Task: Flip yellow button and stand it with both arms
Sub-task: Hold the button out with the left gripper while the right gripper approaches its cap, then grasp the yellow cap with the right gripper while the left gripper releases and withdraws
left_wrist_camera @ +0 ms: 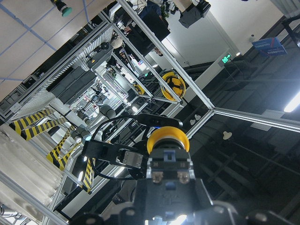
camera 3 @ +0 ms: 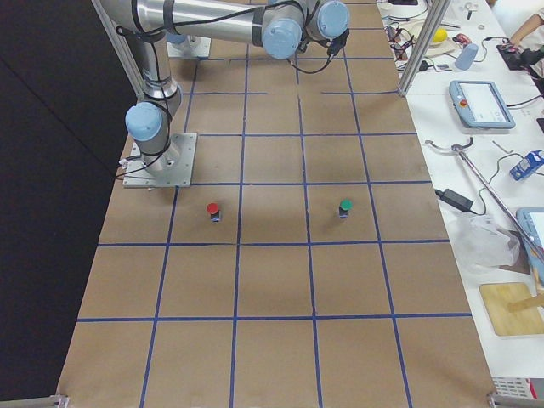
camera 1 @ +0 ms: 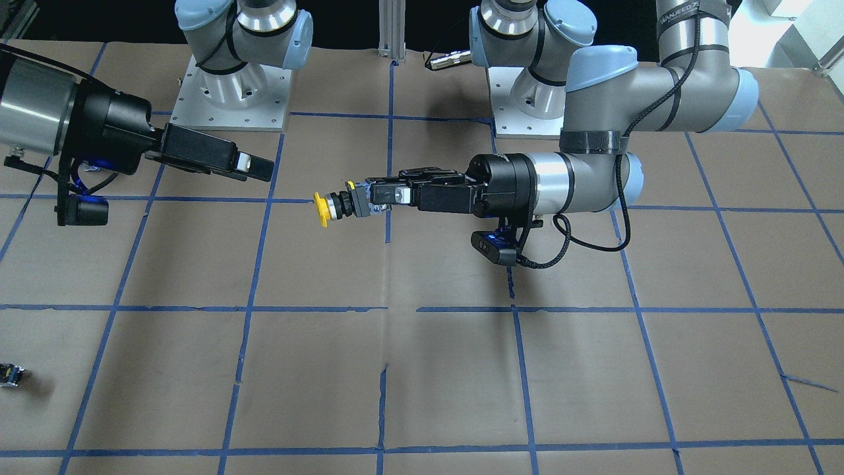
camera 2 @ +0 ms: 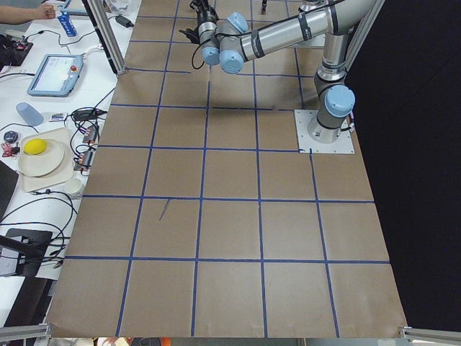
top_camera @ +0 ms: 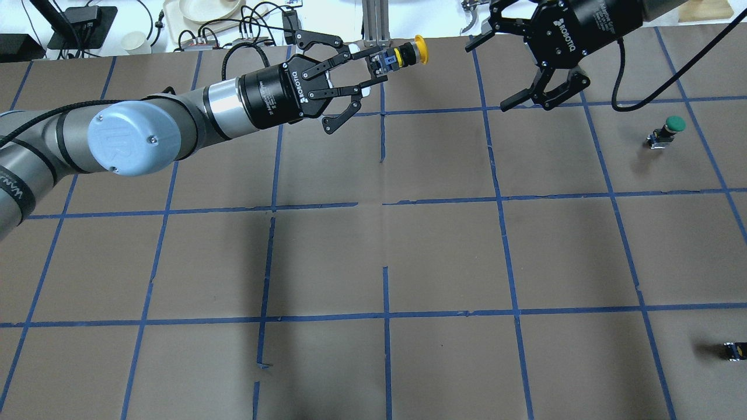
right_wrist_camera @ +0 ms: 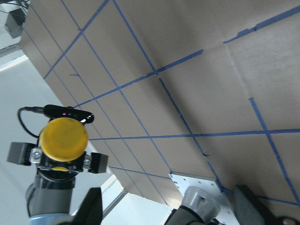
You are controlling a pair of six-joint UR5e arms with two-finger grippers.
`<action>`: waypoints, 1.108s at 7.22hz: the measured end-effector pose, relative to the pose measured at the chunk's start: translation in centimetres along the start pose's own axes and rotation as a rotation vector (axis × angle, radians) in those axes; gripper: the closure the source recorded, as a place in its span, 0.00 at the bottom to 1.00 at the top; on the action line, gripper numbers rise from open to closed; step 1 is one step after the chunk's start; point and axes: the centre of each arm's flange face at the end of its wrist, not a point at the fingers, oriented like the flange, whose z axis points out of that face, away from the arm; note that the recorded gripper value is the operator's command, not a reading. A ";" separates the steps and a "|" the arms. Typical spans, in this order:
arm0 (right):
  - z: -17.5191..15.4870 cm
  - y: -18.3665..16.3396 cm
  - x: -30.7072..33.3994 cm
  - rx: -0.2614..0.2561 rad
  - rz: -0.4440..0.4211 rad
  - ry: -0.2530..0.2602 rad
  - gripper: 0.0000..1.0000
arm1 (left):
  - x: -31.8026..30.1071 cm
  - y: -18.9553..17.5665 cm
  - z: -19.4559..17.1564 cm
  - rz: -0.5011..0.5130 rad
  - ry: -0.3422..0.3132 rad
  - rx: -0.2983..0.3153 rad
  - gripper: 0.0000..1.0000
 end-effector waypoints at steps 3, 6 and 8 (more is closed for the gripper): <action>4.4 -1.2 -2.2 -0.080 -0.006 -0.114 0.03 | -0.9 0.4 1.5 -0.016 0.010 -0.022 1.00; 5.3 -1.3 -2.4 -0.093 -0.008 -0.111 0.40 | -2.1 0.7 2.4 -0.032 0.012 -0.033 0.99; 5.1 -1.5 -2.3 -0.091 -0.003 -0.109 0.59 | -1.8 0.8 2.0 -0.032 0.018 -0.029 0.99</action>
